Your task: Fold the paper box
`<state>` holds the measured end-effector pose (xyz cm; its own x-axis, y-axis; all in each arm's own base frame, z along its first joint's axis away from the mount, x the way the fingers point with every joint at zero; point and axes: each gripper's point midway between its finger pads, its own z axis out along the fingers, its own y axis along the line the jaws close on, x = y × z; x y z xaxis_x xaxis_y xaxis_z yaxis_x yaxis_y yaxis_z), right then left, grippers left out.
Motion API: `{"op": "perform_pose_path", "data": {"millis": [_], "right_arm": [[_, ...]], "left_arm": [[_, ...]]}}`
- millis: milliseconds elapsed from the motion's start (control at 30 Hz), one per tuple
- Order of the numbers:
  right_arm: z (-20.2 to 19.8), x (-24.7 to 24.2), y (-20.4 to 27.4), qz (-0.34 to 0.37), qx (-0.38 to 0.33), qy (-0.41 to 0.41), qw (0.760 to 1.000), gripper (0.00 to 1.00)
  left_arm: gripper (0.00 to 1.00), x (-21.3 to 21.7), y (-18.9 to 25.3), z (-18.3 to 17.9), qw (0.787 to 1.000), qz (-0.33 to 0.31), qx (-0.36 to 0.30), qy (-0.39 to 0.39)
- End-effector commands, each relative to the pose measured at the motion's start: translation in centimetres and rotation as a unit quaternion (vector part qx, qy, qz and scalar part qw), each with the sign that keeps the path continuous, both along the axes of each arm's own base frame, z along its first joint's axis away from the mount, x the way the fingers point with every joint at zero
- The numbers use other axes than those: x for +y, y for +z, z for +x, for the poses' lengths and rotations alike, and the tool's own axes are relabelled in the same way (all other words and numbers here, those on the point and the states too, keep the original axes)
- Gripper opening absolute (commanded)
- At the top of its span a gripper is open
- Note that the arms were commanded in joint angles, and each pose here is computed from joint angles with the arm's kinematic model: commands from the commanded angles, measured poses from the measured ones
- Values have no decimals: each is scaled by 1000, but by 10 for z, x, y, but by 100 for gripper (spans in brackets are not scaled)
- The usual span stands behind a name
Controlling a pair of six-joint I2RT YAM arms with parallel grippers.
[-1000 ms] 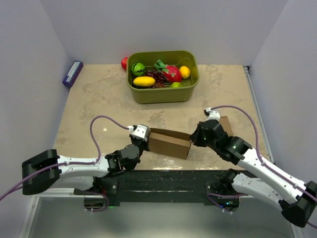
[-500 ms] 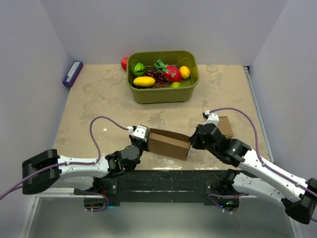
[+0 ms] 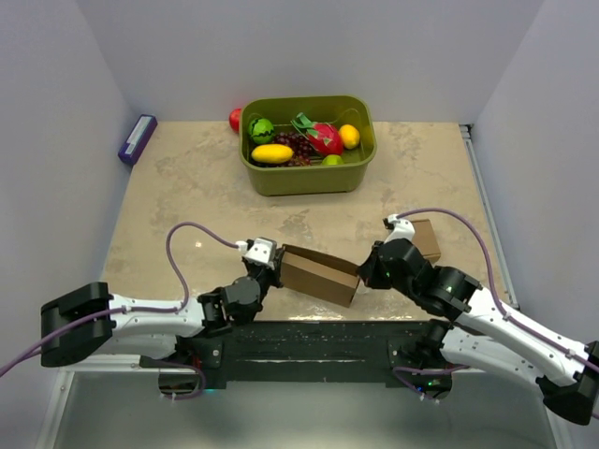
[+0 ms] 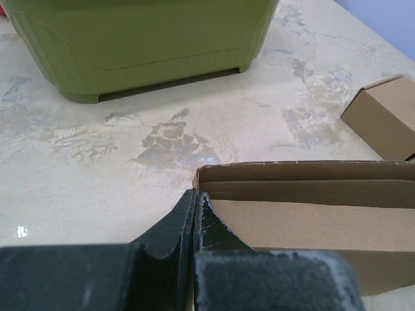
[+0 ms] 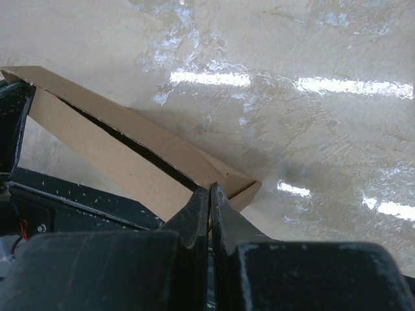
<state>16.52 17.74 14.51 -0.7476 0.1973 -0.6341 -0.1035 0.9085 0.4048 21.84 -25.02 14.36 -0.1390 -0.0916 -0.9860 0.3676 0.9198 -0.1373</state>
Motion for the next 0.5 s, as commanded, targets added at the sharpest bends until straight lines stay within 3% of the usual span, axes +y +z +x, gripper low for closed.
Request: {"op": "perform_pose_path", "data": {"millis": [0, 67, 133, 167, 233, 267, 467], "right_arm": [[-47, -9, -49, -48, 117, 46, 991, 0], [-40, -2, -42, -37, 102, 50, 993, 7], [-30, 7, -23, -21, 64, 68, 995, 32], [-26, 9, -15, -20, 48, 73, 996, 49], [-16, 8, 9, -24, 6, 82, 996, 61], [-14, 8, 16, -28, -7, 88, 996, 76], [4, 24, 57, -46, -105, 163, 980, 92]], "left_arm": [[0, -7, -33, -20, 998, 21, 36, -52], [0, -8, -32, -22, 998, 17, 33, -60], [0, -8, -27, -24, 997, 4, 21, -73], [0, -7, -27, -25, 997, 2, 18, -77], [0, -3, -24, -28, 996, 0, 2, -89], [0, -3, -23, -29, 996, -1, -3, -94], [0, -4, -15, -37, 991, 3, -29, -130]]}}
